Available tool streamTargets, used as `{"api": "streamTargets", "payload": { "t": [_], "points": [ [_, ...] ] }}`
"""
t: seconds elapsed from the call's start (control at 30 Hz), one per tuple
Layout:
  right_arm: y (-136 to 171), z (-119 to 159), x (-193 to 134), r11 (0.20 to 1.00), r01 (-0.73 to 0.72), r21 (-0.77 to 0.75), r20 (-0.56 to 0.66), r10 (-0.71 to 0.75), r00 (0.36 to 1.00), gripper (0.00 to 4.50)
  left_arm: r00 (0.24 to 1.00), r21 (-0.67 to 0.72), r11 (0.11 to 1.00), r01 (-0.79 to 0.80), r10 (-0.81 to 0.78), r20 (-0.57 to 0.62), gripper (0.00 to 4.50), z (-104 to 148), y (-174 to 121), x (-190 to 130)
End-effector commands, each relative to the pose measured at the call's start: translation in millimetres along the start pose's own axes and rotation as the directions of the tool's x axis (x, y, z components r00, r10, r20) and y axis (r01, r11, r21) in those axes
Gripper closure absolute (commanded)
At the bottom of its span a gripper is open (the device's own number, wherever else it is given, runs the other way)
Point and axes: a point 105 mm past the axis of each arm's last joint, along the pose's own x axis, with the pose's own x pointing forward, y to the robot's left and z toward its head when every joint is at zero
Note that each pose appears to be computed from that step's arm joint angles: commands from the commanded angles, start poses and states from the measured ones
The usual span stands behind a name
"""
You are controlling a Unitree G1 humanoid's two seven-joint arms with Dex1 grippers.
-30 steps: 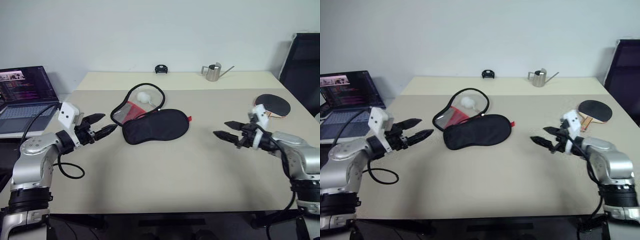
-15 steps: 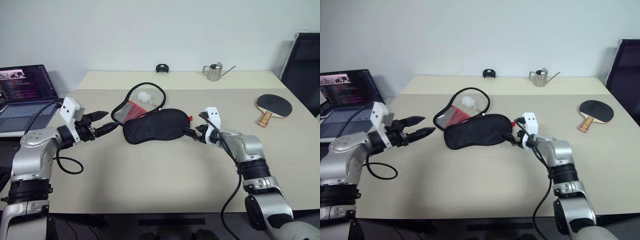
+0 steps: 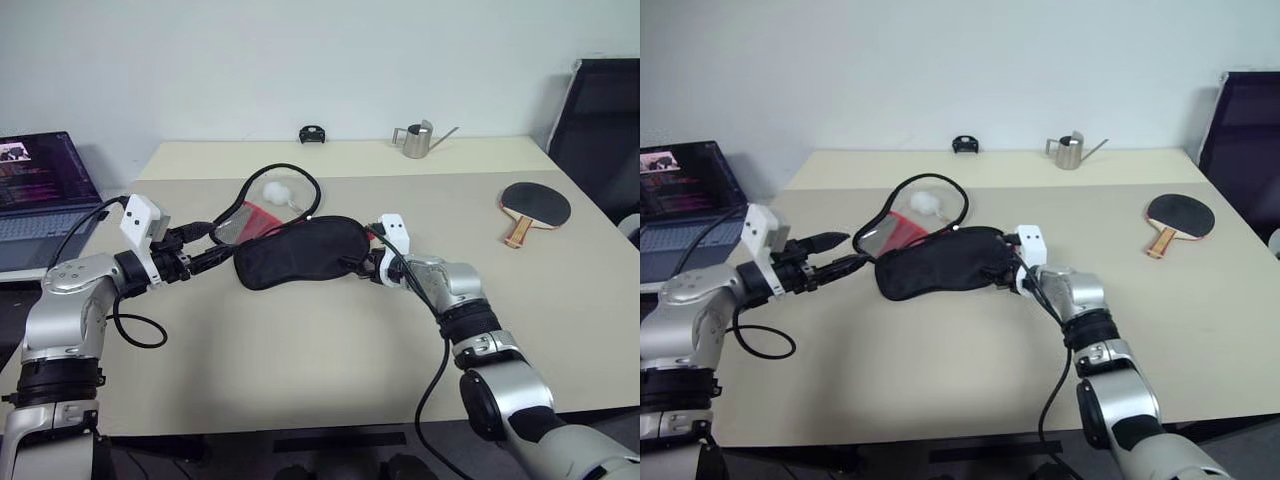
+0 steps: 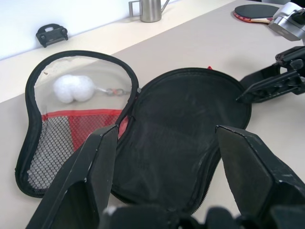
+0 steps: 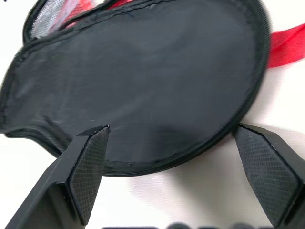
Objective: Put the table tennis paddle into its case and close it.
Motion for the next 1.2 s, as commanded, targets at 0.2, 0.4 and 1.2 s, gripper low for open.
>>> {"api": "streamTargets", "payload": {
  "t": [0.2,0.4,1.2],
  "points": [
    [24,20,4,0.995,-0.065,0.072,0.063,0.061,0.996,0.06,0.999,0.060,0.998,-0.024,0.022,0.034,0.96,15,3,-3],
    [15,11,10,0.989,0.023,0.148,0.082,-0.036,0.996,1.01,0.999,0.061,0.998,-0.029,0.027,0.029,0.96,12,3,-3],
    [4,7,-42,0.949,0.006,0.315,-0.032,0.004,0.999,4.47,1.000,0.068,0.998,-0.011,0.009,0.028,0.96,11,-2,2]
  ]
}}
